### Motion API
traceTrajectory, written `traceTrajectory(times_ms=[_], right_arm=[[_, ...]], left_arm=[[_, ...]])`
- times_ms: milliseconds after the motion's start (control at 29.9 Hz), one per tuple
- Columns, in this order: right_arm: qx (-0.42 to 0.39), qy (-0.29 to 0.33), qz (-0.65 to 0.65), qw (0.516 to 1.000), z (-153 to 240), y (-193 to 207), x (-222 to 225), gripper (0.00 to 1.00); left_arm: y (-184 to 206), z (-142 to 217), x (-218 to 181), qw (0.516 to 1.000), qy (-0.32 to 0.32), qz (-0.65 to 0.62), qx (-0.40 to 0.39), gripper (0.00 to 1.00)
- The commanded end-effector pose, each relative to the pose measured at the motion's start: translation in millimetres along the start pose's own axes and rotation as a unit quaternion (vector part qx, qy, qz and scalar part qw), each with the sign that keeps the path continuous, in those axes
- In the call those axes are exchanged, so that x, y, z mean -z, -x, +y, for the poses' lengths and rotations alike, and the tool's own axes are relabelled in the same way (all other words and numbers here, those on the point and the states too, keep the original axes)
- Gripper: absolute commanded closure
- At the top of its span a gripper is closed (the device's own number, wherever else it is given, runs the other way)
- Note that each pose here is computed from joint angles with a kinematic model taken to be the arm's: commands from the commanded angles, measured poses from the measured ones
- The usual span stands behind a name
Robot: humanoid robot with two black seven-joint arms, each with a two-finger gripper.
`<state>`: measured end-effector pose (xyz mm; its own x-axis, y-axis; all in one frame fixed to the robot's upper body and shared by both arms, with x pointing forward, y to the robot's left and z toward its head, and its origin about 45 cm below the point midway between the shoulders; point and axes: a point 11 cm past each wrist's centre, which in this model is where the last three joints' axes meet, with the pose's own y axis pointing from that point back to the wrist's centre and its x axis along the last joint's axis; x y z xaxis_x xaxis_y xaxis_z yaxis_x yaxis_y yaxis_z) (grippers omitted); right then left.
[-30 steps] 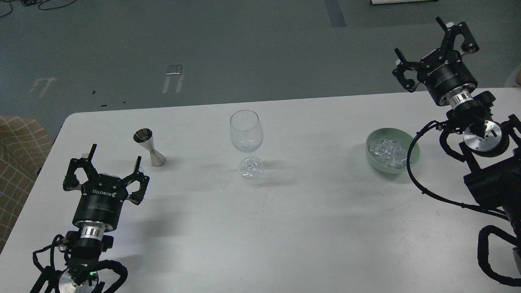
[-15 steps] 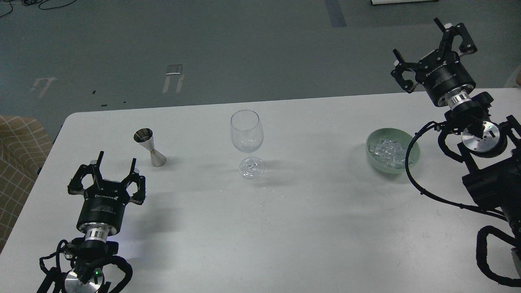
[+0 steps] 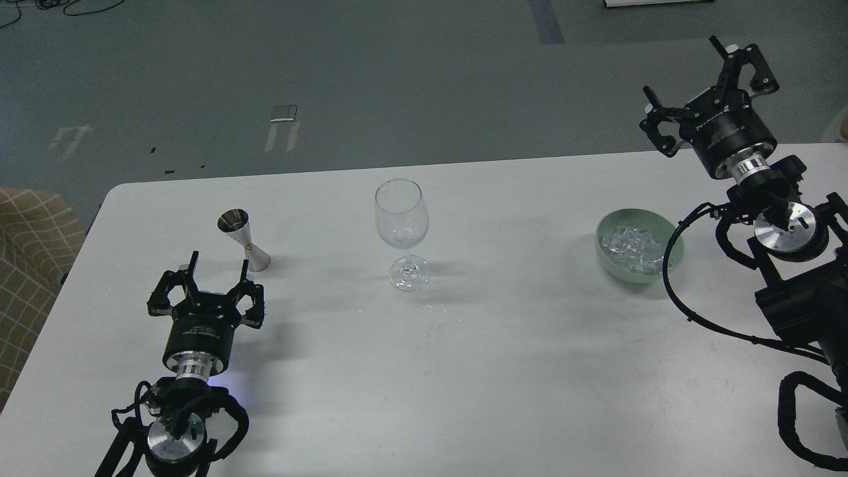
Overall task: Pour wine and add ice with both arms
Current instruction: 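Close the left gripper around the metal jigger cup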
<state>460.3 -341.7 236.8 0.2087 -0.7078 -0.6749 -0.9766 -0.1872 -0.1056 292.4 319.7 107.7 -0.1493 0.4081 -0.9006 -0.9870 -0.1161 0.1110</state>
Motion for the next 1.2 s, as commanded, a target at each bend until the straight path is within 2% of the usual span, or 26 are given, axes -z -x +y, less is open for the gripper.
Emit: traceTrajectory(times_ms=[0, 1169], right_arm=[[-0.003, 0.002, 0.000, 1.000, 1.0, -1.8, -1.8, 0.00], [-0.015, 0.006, -0.003, 1.000, 2.9, -5.6, -8.1, 0.00]], left_arm=[[-4.8, -11.7, 4.4, 1.000, -0.006, -0.001, -0.005, 0.28], [-4.9, -50.2, 7.6, 1.000, -0.010, -0.008, -0.017, 0.26]])
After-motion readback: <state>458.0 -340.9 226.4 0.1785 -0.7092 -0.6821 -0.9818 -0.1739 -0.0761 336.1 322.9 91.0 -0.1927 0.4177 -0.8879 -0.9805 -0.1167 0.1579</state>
